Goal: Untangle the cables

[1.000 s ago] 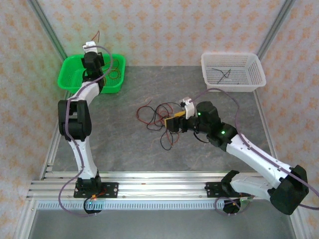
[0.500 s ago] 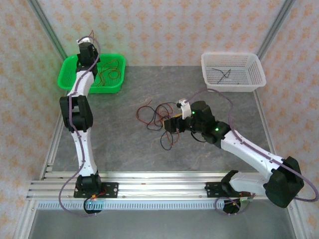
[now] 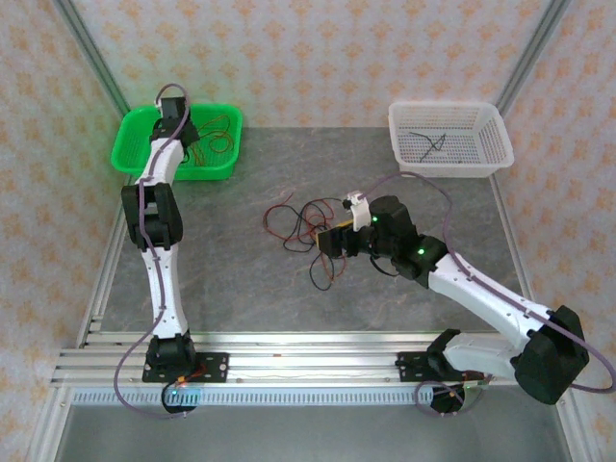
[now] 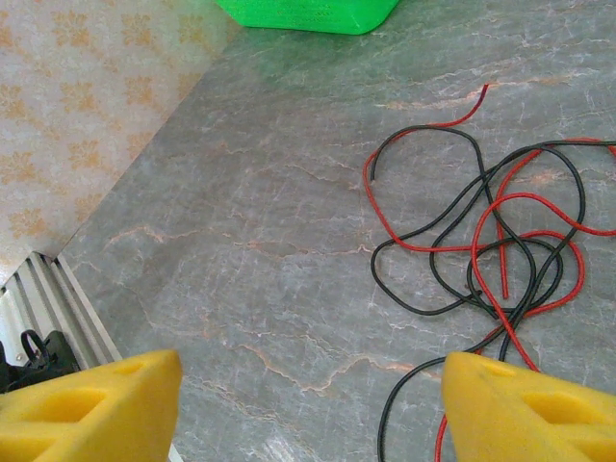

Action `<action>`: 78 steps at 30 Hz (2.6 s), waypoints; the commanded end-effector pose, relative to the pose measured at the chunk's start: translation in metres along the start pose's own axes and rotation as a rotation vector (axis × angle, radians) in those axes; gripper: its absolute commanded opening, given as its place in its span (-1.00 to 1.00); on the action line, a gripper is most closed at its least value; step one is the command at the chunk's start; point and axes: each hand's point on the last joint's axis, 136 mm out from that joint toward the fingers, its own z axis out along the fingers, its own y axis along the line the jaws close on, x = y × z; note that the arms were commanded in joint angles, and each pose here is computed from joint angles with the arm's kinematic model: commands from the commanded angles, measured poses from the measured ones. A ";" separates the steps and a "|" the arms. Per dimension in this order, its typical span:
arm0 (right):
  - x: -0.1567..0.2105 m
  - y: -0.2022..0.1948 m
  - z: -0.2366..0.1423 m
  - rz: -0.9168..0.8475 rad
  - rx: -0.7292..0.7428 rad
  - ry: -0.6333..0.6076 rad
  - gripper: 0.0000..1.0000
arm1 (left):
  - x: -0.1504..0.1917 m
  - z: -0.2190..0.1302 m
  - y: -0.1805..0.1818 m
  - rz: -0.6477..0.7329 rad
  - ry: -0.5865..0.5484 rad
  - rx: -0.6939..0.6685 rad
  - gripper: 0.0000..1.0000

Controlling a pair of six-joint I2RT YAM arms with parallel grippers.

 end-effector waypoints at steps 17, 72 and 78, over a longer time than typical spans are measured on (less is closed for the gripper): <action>0.004 -0.019 -0.006 0.056 0.117 -0.011 0.43 | -0.067 -0.080 0.036 -0.085 -0.081 -0.129 0.45; 0.017 -0.039 0.047 0.088 0.157 0.117 0.42 | -0.022 0.008 0.105 -0.331 -0.050 -0.170 0.45; 0.017 -0.038 0.044 0.071 0.157 0.111 0.42 | -0.023 -0.001 0.057 -0.241 -0.003 -0.037 0.44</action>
